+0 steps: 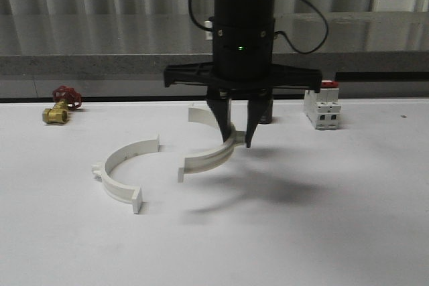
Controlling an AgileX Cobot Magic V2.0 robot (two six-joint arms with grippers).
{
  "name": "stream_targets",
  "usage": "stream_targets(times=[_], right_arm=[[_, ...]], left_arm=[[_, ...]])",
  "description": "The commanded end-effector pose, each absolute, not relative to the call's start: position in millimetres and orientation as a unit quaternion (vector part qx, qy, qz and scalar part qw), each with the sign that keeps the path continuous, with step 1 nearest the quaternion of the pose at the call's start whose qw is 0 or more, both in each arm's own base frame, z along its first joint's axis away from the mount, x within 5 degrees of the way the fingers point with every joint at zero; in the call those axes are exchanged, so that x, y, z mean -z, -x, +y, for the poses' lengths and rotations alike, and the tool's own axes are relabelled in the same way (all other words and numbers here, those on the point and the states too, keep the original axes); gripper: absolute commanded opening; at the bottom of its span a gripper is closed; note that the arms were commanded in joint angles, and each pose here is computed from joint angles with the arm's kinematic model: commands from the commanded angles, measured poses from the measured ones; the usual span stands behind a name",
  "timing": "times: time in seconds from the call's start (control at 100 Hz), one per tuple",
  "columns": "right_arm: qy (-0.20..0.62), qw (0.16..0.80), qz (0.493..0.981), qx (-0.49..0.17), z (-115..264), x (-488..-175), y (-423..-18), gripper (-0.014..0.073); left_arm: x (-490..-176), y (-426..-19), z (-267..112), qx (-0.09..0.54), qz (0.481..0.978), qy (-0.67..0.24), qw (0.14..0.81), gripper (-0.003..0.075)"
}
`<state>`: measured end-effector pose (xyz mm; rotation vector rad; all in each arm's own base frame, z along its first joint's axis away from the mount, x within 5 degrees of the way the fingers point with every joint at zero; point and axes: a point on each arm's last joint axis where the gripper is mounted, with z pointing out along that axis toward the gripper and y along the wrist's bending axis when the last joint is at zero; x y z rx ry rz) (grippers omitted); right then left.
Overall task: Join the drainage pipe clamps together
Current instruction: 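Carry the clamp half to the first half and press ends together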
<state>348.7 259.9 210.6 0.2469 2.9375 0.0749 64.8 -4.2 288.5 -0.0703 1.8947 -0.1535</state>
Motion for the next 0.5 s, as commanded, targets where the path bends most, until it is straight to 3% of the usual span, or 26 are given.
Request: stream_targets(times=[0.0, 0.49], right_arm=[[-0.077, 0.128, 0.988, -0.041, 265.1, -235.7, -348.8, 0.0046], [-0.082, 0.128, 0.987, -0.052, 297.3, -209.6, -359.5, 0.0046]], left_arm=[[-302.9, -66.3, -4.7, 0.073, 0.782, 0.029, 0.618, -0.0021], [-302.9, -66.3, -4.7, 0.073, 0.782, 0.029, 0.618, -0.0021]])
